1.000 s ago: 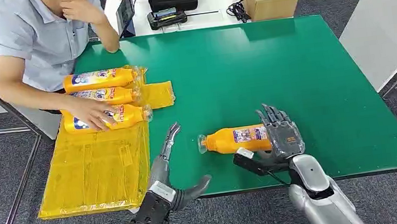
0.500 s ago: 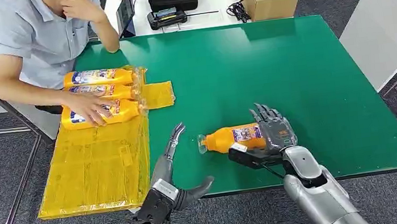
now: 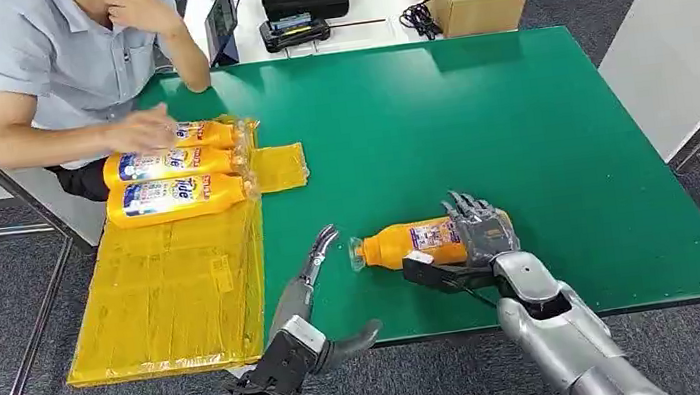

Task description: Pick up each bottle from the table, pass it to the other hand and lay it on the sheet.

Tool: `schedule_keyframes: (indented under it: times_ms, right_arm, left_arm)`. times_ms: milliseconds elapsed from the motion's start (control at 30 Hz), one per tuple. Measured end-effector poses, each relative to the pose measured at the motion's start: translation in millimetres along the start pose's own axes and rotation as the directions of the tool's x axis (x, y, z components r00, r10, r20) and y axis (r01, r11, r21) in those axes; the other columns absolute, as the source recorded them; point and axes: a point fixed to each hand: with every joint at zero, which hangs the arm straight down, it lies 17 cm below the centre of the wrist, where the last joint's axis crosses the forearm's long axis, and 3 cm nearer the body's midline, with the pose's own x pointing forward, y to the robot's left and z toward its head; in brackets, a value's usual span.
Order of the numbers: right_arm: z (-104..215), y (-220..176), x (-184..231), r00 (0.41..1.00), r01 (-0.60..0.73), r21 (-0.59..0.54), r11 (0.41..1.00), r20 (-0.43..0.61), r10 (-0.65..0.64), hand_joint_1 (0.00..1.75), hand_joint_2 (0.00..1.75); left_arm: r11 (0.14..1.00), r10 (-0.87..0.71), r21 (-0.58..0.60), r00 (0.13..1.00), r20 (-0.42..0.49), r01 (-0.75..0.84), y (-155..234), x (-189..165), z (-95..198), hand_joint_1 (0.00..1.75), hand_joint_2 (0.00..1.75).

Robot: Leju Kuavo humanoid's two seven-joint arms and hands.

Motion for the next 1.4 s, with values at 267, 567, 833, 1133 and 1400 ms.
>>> schedule_keyframes:
  times_ms: [267, 567, 833, 1133, 1400]
  right_arm:
    - [-1.1, 3.0, -13.8, 0.999, -0.021, 0.027, 0.999, -0.029, 0.022, 0.00, 1.75]
    - [2.2, 12.4, -33.4, 0.998, -0.019, 0.085, 0.996, -0.060, 0.024, 1.75, 1.75]
    - [15.0, 18.1, -48.6, 0.971, 0.228, 0.191, 0.955, 0.028, -0.237, 1.75, 1.75]
    - [23.6, 18.1, -64.6, 0.955, 0.289, 0.192, 0.938, 0.014, -0.297, 1.75, 1.75]
    - [55.7, 6.5, -20.0, 0.738, 0.645, 0.134, 0.753, 0.146, -0.658, 1.75, 1.75]
  left_arm:
    - [1.000, -0.007, -0.014, 1.000, -0.004, 0.007, -2.8, -2.2, 1.4, 0.00, 1.75]
    - [1.000, -0.014, -0.024, 1.000, -0.011, 0.013, -4.5, -5.6, 2.6, 0.00, 1.75]
    - [0.998, 0.003, -0.055, 1.000, 0.031, -0.001, -11.1, -0.7, -6.6, 0.00, 1.75]
    - [0.998, 0.008, -0.065, 0.999, 0.031, -0.006, -15.1, -2.6, -8.4, 0.00, 1.75]
    - [0.974, 0.191, 0.112, 0.980, 0.050, -0.195, 12.0, 3.4, -12.4, 0.00, 1.75]
